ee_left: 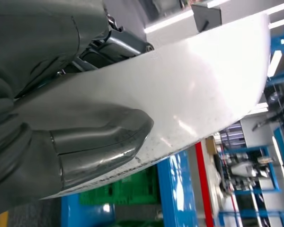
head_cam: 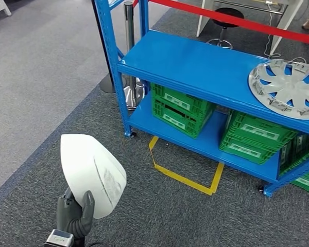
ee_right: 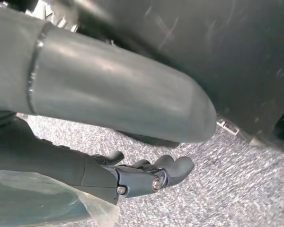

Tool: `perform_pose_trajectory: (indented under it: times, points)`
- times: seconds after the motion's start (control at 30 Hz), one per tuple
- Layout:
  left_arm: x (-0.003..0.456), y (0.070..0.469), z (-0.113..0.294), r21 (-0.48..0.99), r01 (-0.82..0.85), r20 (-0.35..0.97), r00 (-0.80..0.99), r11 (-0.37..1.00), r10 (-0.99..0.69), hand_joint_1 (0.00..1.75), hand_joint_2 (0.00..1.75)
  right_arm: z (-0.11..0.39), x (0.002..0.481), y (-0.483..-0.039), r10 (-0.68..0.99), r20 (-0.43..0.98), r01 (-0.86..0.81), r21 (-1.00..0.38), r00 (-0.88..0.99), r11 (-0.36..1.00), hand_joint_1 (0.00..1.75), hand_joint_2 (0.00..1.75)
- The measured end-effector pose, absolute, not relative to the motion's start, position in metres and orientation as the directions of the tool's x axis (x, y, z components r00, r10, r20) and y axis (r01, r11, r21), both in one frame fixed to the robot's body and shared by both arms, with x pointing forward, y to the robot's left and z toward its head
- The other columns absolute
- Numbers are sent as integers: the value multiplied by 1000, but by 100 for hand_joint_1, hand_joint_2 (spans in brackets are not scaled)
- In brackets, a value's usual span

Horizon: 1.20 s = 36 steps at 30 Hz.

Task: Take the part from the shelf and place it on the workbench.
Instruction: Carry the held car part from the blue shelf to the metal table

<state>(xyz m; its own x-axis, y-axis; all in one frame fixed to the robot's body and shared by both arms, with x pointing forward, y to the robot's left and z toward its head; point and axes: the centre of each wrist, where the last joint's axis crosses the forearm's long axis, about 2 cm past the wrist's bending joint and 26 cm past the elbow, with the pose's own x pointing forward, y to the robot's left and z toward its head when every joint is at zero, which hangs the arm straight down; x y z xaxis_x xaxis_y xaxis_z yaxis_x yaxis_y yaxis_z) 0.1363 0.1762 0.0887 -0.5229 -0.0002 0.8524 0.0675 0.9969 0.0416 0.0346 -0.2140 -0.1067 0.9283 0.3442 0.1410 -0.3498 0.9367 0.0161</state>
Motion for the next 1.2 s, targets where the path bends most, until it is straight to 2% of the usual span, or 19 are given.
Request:
perform_pose_trajectory:
  times: [1.2]
  points:
    - [145, 172, 97, 9, 94, 834, -550, 995, 44, 175, 175, -106, 38, -214, 364, 139, -371, 31, 921, 928, 0, 0]
